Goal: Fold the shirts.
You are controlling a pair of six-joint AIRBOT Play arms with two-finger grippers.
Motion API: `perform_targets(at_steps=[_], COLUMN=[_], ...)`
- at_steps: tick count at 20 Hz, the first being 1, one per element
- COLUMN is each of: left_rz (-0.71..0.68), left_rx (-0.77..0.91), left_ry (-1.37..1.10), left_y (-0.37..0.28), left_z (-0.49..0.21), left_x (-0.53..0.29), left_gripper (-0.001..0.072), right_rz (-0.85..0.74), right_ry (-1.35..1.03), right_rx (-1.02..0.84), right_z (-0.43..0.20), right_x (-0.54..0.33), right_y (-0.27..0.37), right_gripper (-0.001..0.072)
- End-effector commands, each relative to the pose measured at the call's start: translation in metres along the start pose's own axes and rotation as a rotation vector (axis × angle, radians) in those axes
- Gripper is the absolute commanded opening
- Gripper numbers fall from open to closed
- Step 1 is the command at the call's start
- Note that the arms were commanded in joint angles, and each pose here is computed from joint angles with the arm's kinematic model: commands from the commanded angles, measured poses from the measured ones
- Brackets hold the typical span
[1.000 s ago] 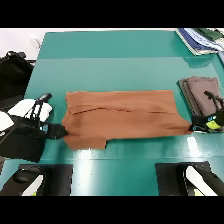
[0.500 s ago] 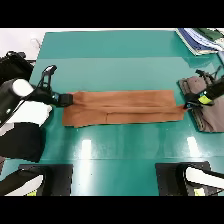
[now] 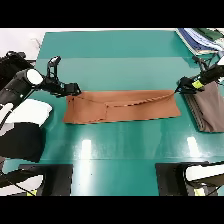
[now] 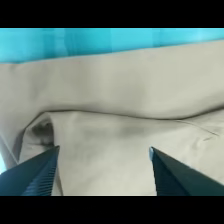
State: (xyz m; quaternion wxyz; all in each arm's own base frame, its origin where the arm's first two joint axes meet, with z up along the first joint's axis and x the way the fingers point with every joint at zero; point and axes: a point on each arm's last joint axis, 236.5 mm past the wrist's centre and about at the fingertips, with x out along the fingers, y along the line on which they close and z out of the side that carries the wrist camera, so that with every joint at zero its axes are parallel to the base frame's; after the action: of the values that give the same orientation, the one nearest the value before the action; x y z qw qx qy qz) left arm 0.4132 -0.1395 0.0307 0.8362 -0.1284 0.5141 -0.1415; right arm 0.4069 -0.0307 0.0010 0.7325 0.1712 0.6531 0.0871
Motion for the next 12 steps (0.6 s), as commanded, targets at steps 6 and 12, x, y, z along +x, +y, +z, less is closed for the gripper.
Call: perform_targets(at_steps=[6, 12], left_rz=[-0.177, -0.244], left_rx=[-0.053, 0.038], left_ry=[-0.03, 0.021], left_y=[-0.054, -0.122], left_z=[0.013, -0.017], left_x=[-0.004, 0.047], left_gripper=[0.0025, 0.0024], right_rz=[0.261, 0.43], right_ry=[0.092, 0.088], right_rx=[0.256, 0.284], right_z=[-0.056, -0.049], right_x=[0.035, 0.079], right_y=[-0.064, -0.029], right_gripper=[0.0544, 0.0469])
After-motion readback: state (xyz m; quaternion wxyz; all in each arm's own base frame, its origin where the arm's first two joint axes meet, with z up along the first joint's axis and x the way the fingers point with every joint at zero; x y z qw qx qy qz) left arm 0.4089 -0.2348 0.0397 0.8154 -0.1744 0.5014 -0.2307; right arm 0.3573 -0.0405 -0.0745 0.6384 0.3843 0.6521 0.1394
